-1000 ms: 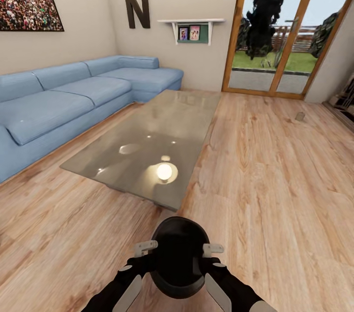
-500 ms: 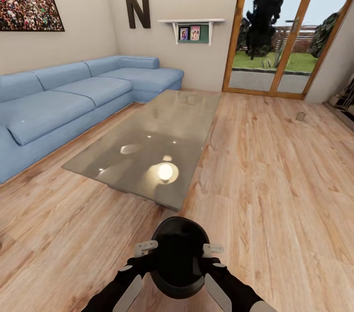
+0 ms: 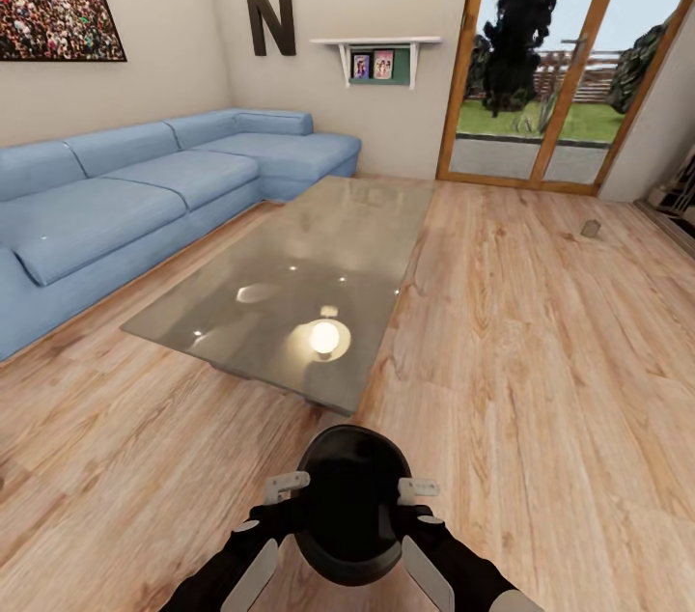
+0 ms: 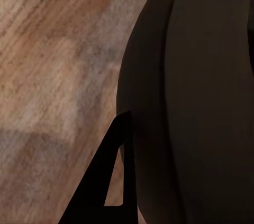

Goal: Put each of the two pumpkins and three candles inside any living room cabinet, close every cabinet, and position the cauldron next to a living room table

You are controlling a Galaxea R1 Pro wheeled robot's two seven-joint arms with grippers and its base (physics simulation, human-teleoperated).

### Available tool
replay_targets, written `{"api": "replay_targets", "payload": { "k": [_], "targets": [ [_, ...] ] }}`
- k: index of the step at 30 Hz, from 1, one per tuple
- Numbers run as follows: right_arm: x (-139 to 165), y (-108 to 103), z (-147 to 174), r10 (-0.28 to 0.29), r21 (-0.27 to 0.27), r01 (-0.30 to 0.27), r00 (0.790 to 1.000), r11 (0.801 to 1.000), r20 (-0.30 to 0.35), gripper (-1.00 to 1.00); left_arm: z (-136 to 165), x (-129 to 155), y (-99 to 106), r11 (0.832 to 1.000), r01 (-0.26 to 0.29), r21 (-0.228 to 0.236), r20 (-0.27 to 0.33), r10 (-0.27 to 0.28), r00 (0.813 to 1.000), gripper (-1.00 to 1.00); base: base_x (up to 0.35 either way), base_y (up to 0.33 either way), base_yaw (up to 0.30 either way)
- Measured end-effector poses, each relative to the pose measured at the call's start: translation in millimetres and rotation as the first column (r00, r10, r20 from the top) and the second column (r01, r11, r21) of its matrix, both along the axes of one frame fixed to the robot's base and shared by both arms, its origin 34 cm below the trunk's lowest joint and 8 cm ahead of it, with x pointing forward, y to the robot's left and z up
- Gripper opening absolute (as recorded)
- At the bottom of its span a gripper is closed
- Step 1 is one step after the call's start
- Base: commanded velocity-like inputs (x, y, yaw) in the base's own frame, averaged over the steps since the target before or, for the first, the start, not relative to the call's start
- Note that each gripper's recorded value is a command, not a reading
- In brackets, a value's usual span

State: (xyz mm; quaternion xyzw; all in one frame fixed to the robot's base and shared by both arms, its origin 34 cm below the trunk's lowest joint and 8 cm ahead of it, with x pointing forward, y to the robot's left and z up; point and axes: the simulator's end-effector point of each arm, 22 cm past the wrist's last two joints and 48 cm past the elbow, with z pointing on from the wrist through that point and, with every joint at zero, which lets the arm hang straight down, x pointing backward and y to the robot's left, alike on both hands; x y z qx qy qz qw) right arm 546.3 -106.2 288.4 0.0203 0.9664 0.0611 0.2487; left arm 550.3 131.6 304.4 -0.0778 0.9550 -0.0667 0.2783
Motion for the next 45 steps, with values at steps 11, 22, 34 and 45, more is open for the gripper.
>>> {"api": "replay_targets", "payload": {
  "k": [11,22,34,45],
  "targets": [
    [-6,0,-19,0.000,0.001,0.000,1.000,1.000,-0.002,-1.00,-18,-5,-1,1.000,0.001,0.002,-0.003,-0.001,1.000,-1.00,0.000,0.000,0.000],
    [-9,0,-32,0.000,0.001,0.000,1.000,1.000,-0.001,-1.00,-31,-8,0,1.000,0.001,0.002,-0.001,-0.001,1.000,-1.00,0.000,0.000,0.000],
    [-14,0,-51,0.000,0.001,0.000,1.000,1.000,-0.002,-1.00,-51,-14,0,1.000,0.000,0.001,-0.003,0.000,1.000,-1.00,0.000,0.000,0.000],
    [-19,0,-59,-0.001,0.001,0.001,1.000,1.000,-0.019,-1.00,-59,-18,0,1.000,0.001,0.001,-0.019,-0.001,1.000,-1.00,0.000,0.000,0.000]
  ]
}}
